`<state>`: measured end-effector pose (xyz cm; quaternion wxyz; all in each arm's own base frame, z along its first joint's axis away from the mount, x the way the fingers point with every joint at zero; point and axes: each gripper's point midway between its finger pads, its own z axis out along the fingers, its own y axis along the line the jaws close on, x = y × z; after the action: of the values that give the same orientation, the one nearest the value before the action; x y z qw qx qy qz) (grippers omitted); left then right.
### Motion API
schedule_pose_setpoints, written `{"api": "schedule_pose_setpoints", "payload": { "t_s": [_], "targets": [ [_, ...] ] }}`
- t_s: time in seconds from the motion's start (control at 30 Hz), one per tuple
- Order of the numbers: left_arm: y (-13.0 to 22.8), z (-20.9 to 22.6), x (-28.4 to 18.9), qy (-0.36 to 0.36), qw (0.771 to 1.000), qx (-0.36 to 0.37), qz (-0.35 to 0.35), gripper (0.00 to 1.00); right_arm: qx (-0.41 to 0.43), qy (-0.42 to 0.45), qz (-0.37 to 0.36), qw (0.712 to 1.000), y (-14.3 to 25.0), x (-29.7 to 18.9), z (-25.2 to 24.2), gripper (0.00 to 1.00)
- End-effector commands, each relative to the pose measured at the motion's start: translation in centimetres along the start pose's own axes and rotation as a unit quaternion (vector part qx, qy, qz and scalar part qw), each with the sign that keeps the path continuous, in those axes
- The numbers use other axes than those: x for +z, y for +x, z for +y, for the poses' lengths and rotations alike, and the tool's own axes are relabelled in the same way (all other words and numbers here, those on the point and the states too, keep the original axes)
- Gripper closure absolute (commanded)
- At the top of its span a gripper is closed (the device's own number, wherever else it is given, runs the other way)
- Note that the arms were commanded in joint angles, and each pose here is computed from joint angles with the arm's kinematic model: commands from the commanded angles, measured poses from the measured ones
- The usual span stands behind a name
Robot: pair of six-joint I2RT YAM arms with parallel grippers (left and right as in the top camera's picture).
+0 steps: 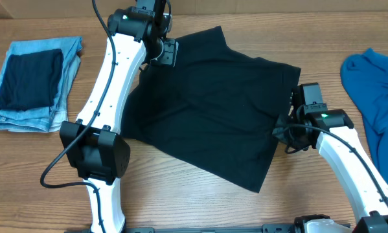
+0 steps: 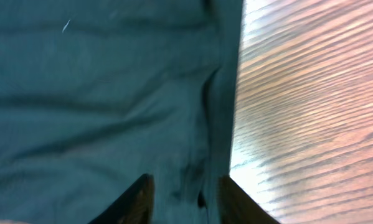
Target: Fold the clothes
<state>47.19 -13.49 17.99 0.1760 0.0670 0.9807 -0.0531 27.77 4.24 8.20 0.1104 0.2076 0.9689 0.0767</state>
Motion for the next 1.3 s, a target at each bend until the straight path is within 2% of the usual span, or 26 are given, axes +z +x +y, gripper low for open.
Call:
{"api": "schedule_pose_setpoints", "payload": {
  "t_s": [0.0, 0.23, 0.57, 0.67, 0.8, 0.9, 0.97, 1.07, 1.27],
  "targets": [
    [-0.1, 0.1, -0.4, 0.003, 1.0, -0.007, -0.003, 0.35, 0.017, 0.043, -0.041, 0.998, -1.3, 0.6, -1.7, 0.6],
    [-0.1, 0.1, -0.4, 0.003, 1.0, -0.007, -0.003, 0.34, 0.029, 0.032, -0.05, 0.998, -1.2, 3.4, -1.8, 0.64],
    [-0.1, 0.1, -0.4, 0.003, 1.0, -0.007, -0.003, 0.33, 0.014, -0.014, -0.048, 0.999, -0.9, 5.6, -0.6, 0.64],
    [0.0, 0.1, -0.4, 0.002, 1.0, -0.007, -0.001, 0.33, 0.015, -0.009, -0.04, 0.999, -0.7, 6.2, -0.7, 0.63],
    [0.0, 0.1, -0.4, 0.002, 1.0, -0.007, -0.001, 0.33, 0.016, -0.003, -0.029, 0.999, -0.5, 7.2, -0.9, 0.57],
    [0.0, 0.2, -0.4, 0.001, 1.0, -0.007, -0.001, 0.32, 0.015, -0.011, -0.024, 1.0, -0.5, 7.6, -0.6, 0.58],
    [0.0, 0.5, -0.4, -0.007, 1.0, -0.007, -0.002, 0.32, 0.015, -0.011, -0.024, 1.0, -0.4, 7.6, -0.6, 0.64],
    [-0.1, 0.6, -0.4, -0.012, 1.0, -0.007, -0.003, 0.32, 0.016, -0.008, -0.016, 1.0, -0.1, 7.7, -0.8, 0.94],
    [-0.1, 0.6, -0.4, -0.012, 1.0, -0.007, -0.003, 0.32, 0.041, 0.027, 0.0, 0.999, -0.1, 7.0, -2.9, 0.96]
  ]
}}
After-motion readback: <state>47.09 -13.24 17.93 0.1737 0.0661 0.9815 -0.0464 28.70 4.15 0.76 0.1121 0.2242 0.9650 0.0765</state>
